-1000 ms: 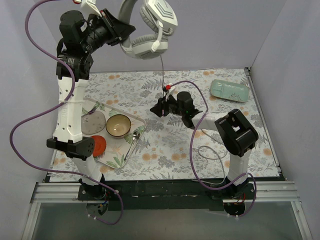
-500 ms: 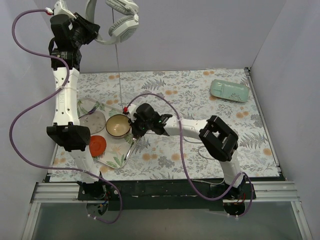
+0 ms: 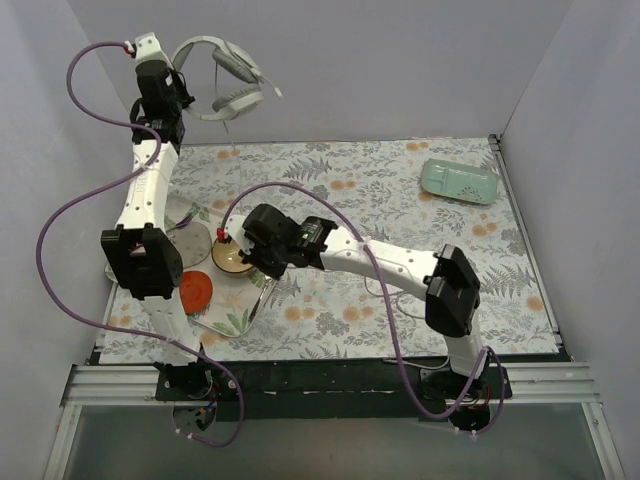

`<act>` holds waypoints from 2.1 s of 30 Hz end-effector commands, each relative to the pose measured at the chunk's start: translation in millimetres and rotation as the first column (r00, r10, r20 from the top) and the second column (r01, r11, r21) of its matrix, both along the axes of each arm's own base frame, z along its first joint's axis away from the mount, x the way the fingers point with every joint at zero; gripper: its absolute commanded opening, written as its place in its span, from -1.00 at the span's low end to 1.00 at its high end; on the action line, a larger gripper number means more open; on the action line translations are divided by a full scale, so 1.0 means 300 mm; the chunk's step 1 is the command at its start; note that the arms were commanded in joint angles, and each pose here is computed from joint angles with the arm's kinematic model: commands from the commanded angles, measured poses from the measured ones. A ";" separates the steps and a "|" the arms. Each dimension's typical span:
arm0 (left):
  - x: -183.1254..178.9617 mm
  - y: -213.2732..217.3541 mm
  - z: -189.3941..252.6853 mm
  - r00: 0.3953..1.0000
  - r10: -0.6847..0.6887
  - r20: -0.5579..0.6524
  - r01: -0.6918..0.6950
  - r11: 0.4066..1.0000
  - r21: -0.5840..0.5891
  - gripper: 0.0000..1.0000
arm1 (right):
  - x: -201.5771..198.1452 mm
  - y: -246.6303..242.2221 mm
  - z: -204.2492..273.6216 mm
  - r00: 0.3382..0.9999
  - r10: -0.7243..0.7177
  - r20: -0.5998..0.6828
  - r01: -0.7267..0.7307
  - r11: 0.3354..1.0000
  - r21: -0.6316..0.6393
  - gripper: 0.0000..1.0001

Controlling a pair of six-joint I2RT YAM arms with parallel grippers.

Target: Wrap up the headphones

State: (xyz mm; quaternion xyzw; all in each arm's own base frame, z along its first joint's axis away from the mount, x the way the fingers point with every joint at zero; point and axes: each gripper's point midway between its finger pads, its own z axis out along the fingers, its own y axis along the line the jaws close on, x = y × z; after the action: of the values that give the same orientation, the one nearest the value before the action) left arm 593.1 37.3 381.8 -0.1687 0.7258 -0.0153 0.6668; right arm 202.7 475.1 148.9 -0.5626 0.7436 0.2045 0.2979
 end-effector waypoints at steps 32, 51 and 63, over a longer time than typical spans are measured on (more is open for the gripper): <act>-0.721 -0.865 -0.352 0.490 -0.718 -0.494 0.870 0.369 0.328 -1.00 | 0.855 -1.303 1.053 0.454 -0.802 0.387 0.522 0.592 0.614 -0.97; -0.965 -1.043 0.455 0.330 -0.942 0.066 0.944 0.329 -0.018 -1.00 | 0.724 -0.705 0.579 0.891 -0.401 0.210 0.105 0.634 0.766 -0.53; -0.867 -0.940 0.747 0.542 -0.787 0.295 0.819 0.574 0.028 -1.00 | 0.724 -0.499 0.281 0.910 -0.414 0.037 0.234 0.583 0.778 -0.28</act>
State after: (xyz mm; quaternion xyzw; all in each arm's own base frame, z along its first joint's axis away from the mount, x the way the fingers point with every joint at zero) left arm 327.7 -267.5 559.8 0.2229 0.6523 -0.3951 0.6072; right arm 415.7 321.8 244.2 -0.2891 0.6421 0.3805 0.5995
